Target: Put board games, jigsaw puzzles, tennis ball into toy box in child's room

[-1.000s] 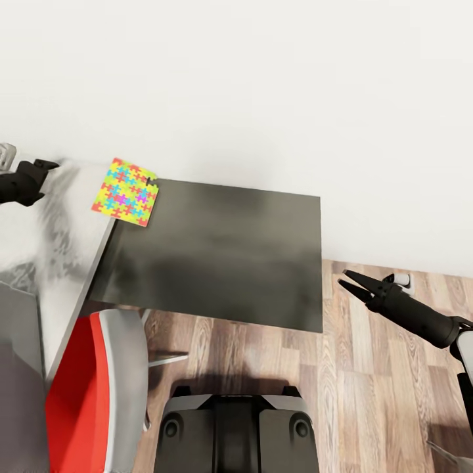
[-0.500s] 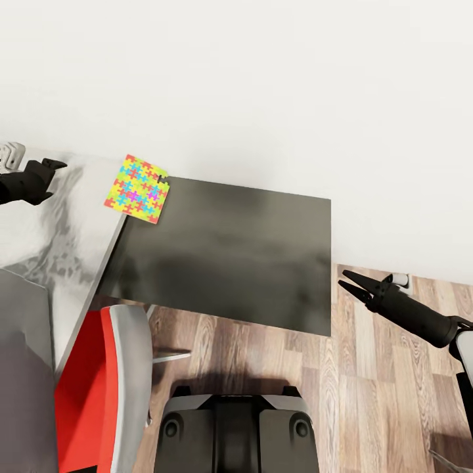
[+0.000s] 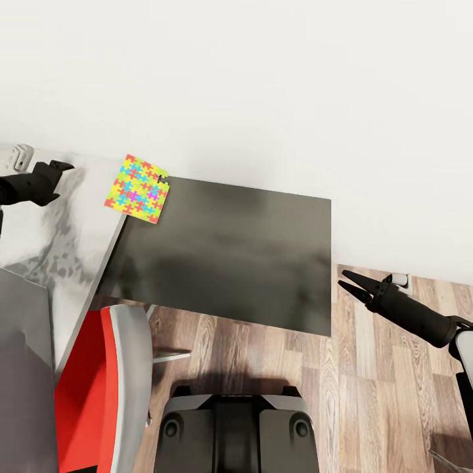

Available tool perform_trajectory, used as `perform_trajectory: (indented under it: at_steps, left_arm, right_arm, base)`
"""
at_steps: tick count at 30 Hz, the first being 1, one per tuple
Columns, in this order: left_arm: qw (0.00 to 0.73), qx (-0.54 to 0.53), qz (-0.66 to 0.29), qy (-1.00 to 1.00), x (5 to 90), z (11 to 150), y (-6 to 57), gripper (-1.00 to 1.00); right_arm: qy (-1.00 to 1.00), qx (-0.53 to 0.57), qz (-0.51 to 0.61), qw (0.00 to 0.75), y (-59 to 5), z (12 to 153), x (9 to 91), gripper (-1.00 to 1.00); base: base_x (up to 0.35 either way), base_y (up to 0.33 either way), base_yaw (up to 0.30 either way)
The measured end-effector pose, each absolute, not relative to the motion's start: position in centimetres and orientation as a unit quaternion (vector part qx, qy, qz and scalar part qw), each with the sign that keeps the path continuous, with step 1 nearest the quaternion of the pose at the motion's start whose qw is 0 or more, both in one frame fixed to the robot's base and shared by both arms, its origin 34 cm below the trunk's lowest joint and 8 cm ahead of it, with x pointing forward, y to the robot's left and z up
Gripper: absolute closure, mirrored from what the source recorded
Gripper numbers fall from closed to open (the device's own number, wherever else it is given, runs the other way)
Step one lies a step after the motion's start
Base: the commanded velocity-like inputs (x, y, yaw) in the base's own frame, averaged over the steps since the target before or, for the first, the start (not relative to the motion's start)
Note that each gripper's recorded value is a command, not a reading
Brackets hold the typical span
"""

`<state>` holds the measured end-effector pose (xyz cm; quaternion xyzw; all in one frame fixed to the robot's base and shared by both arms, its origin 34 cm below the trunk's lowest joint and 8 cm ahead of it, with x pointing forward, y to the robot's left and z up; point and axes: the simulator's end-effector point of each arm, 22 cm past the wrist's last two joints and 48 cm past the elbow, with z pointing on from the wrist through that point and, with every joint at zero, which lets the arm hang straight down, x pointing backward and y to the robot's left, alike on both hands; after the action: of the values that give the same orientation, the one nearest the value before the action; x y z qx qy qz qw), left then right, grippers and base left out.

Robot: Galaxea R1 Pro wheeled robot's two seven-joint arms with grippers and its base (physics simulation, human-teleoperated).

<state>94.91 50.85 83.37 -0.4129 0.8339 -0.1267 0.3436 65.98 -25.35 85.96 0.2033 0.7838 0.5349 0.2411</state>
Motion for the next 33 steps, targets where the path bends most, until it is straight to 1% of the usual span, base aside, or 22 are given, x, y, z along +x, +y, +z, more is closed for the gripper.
perform_trajectory:
  at_steps: [13,33]
  left_arm:
    - [0.331,-0.409,-0.139,0.839,95.2,82.1,48.2,-1.0]
    - [0.331,-0.401,-0.156,0.84,96.2,82.2,45.6,-1.0]
  right_arm:
    - [0.784,0.203,0.534,0.241,-25.4,85.9,66.0,-1.0]
    - [0.784,0.203,0.535,0.241,-25.3,86.0,66.0,-1.0]
  base:
    - [0.0,0.0,0.001]
    - [0.0,0.0,0.0]
